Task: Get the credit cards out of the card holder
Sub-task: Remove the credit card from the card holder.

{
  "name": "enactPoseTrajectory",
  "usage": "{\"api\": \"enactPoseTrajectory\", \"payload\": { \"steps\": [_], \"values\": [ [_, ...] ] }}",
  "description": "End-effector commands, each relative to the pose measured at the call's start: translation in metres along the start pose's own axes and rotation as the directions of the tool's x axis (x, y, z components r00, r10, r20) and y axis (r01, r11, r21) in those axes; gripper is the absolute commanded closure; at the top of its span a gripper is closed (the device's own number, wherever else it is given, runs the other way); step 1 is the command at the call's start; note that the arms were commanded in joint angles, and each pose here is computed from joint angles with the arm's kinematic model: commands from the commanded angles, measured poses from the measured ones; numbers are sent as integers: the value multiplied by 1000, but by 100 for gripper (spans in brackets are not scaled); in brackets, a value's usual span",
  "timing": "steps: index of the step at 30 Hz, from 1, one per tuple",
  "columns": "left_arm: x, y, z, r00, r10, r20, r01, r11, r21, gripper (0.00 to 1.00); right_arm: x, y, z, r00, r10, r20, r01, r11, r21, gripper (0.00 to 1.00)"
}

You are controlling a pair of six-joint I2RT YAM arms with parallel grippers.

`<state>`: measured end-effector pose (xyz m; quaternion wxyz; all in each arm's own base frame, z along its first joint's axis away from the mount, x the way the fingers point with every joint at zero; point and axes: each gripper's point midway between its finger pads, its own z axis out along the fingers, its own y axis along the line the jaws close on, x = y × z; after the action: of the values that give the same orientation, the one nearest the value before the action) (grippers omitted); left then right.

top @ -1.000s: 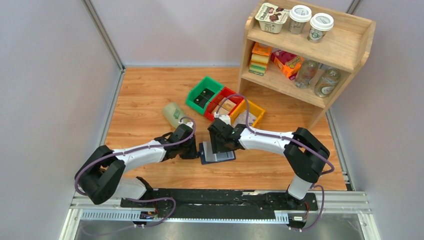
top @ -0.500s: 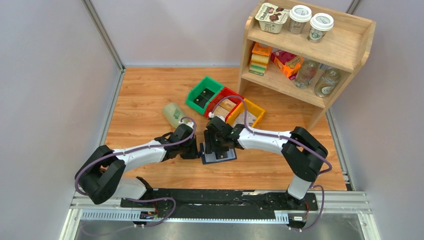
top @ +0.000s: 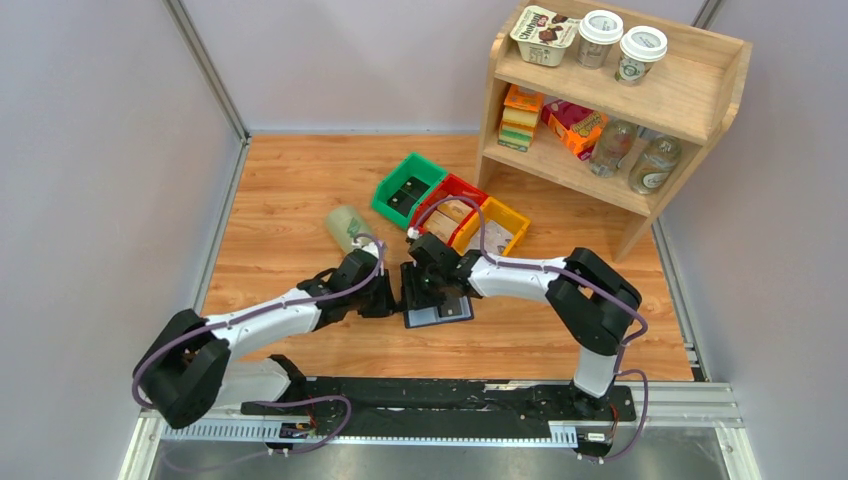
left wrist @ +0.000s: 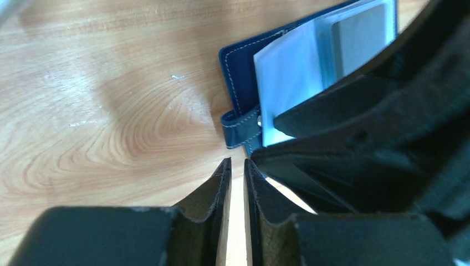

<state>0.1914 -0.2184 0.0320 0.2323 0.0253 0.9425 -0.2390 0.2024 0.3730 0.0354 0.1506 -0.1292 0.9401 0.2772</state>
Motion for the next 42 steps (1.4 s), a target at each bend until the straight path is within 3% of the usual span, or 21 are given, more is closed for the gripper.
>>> {"api": "enactPoseTrajectory", "payload": {
  "steps": [1, 8, 18, 31, 42],
  "values": [
    [-23, -12, -21, 994, -8, 106, 4, 999, 33, 76, -15, 13, -3, 999, -3, 39, 6, 997, -71, 60],
    [-47, -37, -42, 986, -10, 167, -7, 995, 104, 72, -30, 20, -19, 997, -17, 76, 24, 995, -97, 62],
    [-71, -81, -41, 987, -70, 146, 35, 972, 231, 73, -51, -4, -58, 984, -13, 180, 18, 999, -28, 62],
    [-56, -98, 13, 994, -103, -30, 107, 955, 276, 72, -31, -76, -68, 978, 70, 195, -96, 987, 129, 76],
    [-35, -87, 42, 985, -133, -113, 158, 955, 249, 58, -18, -92, -59, 981, 99, 166, -123, 982, 141, 77]
  ]
}}
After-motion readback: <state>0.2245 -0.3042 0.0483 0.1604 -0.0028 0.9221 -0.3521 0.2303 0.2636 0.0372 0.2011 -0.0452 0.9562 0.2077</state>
